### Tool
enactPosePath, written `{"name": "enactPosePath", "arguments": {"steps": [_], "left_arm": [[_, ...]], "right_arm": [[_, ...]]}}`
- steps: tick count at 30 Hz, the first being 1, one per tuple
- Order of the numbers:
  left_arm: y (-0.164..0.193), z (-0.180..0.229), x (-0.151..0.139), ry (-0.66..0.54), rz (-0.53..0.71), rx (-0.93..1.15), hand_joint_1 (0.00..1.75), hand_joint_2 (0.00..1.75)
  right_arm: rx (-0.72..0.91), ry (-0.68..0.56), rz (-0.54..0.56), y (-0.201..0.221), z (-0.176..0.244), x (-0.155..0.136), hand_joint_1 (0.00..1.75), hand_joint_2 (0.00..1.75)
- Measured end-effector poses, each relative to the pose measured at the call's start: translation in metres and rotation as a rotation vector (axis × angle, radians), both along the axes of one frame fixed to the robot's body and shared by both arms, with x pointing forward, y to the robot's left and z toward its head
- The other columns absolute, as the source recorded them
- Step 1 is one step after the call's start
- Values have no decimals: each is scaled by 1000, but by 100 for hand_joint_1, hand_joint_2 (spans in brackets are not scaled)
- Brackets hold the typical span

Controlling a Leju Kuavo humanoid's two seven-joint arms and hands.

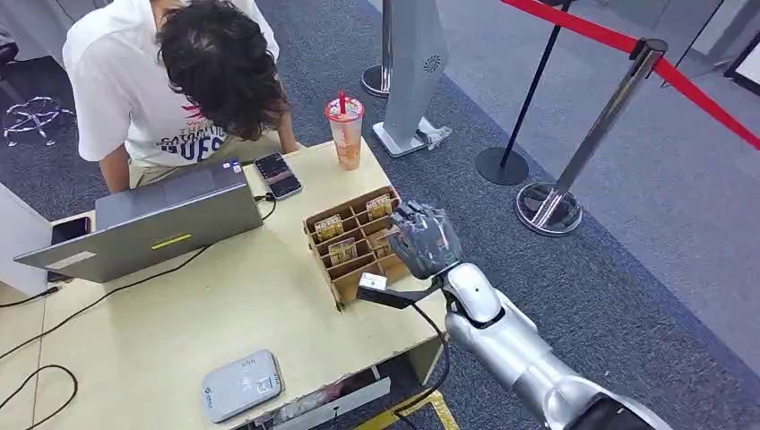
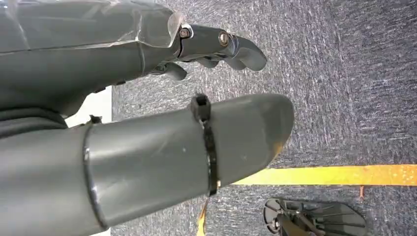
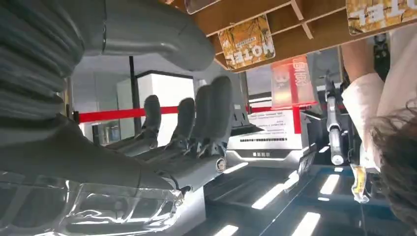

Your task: Pass the card to the sensor for recognition and then transmit it.

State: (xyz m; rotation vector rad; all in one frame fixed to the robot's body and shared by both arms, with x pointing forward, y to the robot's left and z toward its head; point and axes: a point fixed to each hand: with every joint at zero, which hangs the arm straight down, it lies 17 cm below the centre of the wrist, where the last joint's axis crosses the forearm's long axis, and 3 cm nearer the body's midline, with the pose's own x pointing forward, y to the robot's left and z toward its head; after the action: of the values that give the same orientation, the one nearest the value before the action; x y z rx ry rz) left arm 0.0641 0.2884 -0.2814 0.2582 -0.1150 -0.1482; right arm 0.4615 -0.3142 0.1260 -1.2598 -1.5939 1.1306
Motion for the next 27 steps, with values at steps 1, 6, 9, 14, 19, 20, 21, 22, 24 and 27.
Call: {"name": "enactPosePath", "arguments": {"steps": [1, 6, 9, 14, 19, 20, 21, 22, 24, 27], "left_arm": [[0, 0, 0, 0, 0, -1, 0, 0], [0, 0, 0, 0, -2, -2, 0, 0], [0, 0, 0, 1, -2, -2, 0, 0], [-1, 0, 0, 1, 1, -4, 0, 0], [-1, 0, 0, 1, 3, -6, 0, 0], [-1, 0, 0, 1, 4, -6, 0, 0], [-1, 0, 0, 1, 4, -6, 0, 0], [-1, 0, 0, 1, 5, -6, 0, 0], [-1, 0, 0, 2, 7, -6, 0, 0], [-1, 0, 0, 2, 10, -7, 0, 0]], "right_arm": [[0, 4, 0, 0, -1, 0, 99, 175], [-1, 28, 4, 3, -9, 1, 99, 175], [-1, 42, 5, 4, -14, 2, 98, 175], [6, 59, 13, 11, -19, 4, 99, 175], [6, 69, 24, 17, -20, 8, 101, 175], [6, 70, 25, 17, -20, 8, 103, 175], [6, 71, 26, 17, -20, 9, 101, 175], [6, 72, 26, 18, -21, 10, 103, 175], [7, 76, 27, 19, -22, 10, 101, 175], [7, 81, 29, 20, -23, 12, 108, 175]]}}
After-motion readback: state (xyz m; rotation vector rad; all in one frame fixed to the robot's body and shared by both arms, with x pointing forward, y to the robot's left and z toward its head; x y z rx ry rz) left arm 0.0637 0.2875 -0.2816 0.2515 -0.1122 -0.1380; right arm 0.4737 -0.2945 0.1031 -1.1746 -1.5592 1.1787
